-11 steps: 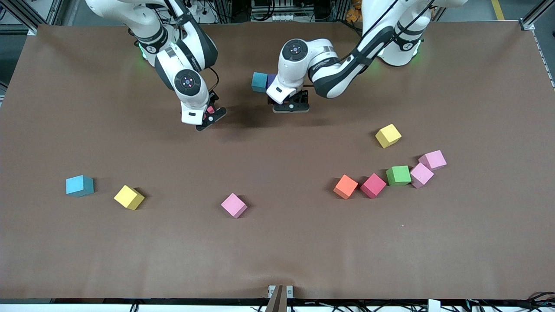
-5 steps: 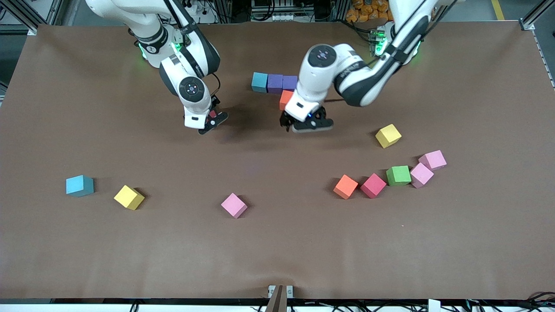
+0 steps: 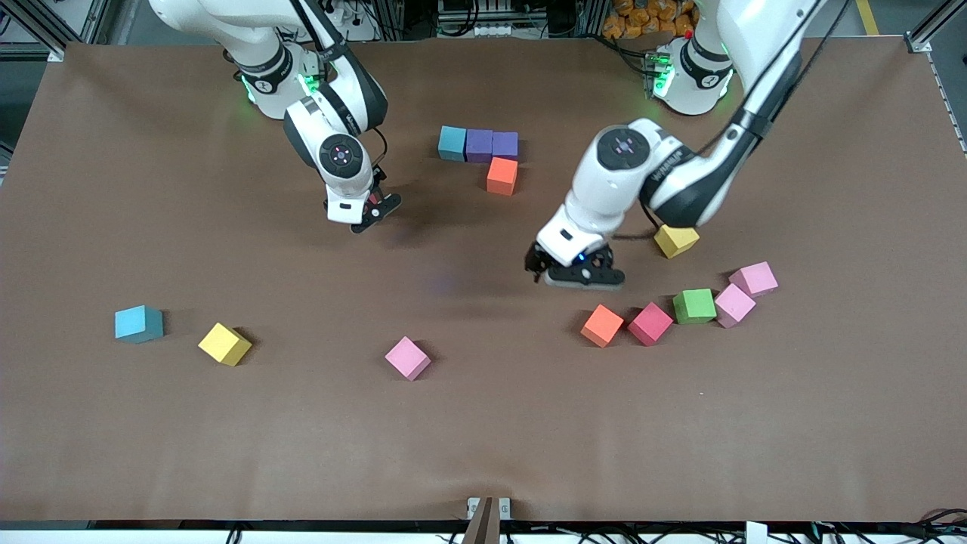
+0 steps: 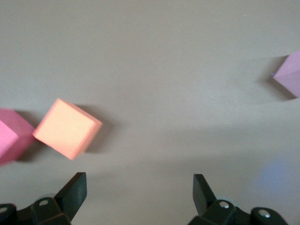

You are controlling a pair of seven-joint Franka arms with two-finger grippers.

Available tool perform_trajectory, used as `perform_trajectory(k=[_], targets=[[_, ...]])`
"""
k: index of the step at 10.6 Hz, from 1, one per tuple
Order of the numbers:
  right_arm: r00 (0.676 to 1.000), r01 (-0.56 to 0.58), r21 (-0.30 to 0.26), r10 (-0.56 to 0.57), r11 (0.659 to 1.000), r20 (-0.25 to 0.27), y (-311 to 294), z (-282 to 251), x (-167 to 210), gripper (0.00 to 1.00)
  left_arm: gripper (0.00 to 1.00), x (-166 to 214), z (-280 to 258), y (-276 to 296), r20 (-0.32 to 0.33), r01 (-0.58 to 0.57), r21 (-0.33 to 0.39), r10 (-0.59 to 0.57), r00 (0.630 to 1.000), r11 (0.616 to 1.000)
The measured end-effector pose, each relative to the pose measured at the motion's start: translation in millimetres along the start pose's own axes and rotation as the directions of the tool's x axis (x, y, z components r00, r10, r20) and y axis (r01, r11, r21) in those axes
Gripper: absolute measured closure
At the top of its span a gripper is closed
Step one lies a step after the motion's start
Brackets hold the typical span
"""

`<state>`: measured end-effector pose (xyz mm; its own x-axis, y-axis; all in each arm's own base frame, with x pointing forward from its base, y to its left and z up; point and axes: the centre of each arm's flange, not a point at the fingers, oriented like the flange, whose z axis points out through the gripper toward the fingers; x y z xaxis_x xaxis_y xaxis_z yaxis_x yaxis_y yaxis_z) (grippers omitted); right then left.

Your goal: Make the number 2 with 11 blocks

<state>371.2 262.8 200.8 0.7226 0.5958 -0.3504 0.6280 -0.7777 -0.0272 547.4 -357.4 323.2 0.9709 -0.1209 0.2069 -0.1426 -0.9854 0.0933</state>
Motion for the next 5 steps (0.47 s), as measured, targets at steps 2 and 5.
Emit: perform_trajectory(k=[2,5], targets=[[0.999,-0.035,-0.001,0.035,0.999,0.003,-2,1,0,0.0,0.0,16,19,-34,0.024,-0.153,0.023,0.152,0.988,0.988],[0.996,-0.086,0.019,0.086,0.996,0.015,-3,6,0,0.02,0.0,25,45,-74,0.076,-0.353,0.002,0.352,0.933,0.936]])
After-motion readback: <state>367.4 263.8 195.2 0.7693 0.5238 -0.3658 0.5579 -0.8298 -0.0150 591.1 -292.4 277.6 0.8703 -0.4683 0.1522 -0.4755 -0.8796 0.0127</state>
